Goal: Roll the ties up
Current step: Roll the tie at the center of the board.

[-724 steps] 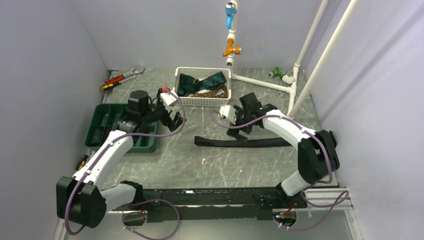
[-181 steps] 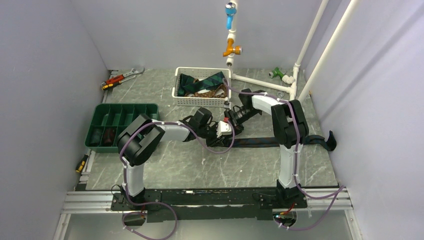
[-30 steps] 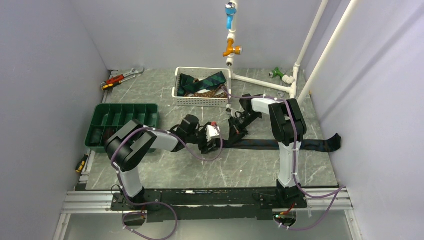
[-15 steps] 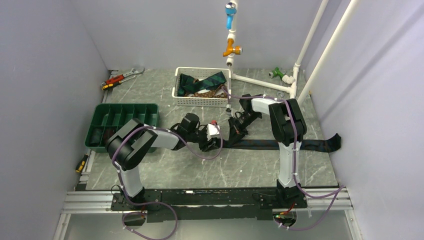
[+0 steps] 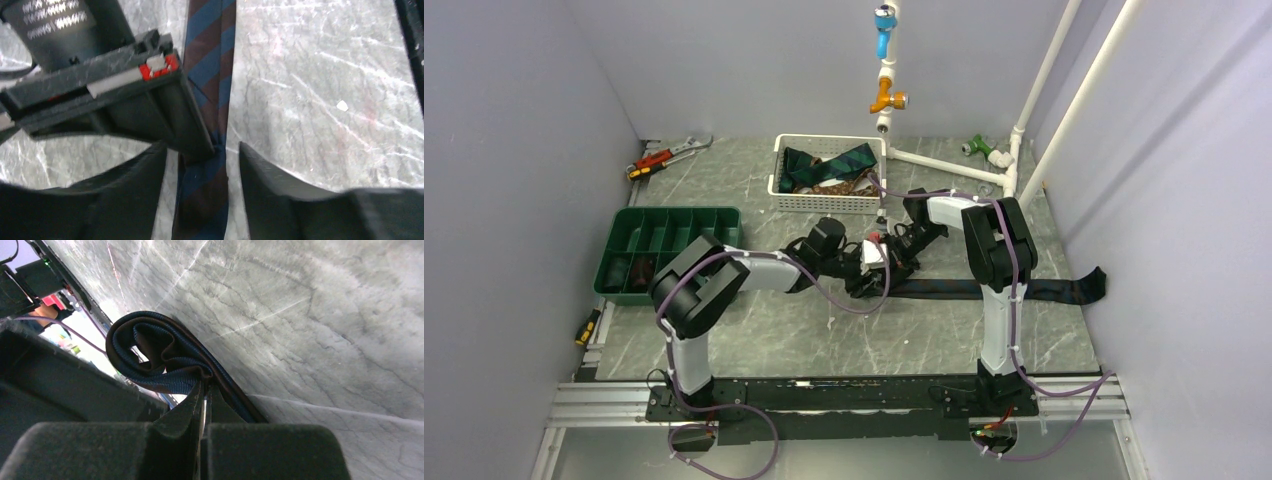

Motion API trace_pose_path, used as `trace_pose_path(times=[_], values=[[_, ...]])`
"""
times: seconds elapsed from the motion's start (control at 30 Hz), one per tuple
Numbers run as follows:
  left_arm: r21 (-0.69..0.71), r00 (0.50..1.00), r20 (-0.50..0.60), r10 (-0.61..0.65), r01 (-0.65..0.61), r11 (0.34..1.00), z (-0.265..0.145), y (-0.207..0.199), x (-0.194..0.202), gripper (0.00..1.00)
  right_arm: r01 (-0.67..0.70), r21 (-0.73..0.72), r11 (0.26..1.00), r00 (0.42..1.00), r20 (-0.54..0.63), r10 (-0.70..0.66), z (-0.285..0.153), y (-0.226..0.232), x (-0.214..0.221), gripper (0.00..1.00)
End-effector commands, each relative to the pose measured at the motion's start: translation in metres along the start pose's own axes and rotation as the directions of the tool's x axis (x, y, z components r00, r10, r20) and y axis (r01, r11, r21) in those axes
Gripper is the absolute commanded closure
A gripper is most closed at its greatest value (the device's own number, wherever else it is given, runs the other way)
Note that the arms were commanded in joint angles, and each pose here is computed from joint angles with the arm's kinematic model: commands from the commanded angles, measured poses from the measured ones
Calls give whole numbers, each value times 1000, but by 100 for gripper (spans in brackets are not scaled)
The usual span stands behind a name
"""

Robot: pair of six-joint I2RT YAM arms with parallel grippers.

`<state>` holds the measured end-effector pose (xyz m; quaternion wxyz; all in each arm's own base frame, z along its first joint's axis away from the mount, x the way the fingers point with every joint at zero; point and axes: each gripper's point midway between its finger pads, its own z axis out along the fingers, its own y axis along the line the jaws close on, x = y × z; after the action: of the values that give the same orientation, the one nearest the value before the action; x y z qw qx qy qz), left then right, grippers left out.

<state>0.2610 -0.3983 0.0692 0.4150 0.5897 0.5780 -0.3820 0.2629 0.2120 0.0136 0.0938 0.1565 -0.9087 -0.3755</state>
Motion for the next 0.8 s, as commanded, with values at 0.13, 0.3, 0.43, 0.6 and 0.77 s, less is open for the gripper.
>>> trace_pose_path(times=[0.13, 0.3, 0.43, 0.6, 0.77], values=[[-32, 999, -39, -29, 27, 999, -41, 4, 31, 27, 49, 136, 990, 999, -28, -45, 11, -38, 4, 100], [-5, 997, -74, 30, -30, 1000, -39, 1, 48, 30, 43, 138, 990, 999, -26, -40, 12, -39, 4, 100], [18, 996, -72, 51, -50, 999, -32, 2, 52, 33, 39, 140, 989, 999, -23, -37, 12, -40, 5, 100], [22, 995, -80, 61, -60, 998, -26, 8, 55, 38, 32, 140, 990, 999, -25, -29, 13, -39, 7, 100], [36, 997, -46, 70, -68, 997, -26, 7, 43, 54, 32, 140, 990, 999, -24, -29, 13, -40, 5, 100]])
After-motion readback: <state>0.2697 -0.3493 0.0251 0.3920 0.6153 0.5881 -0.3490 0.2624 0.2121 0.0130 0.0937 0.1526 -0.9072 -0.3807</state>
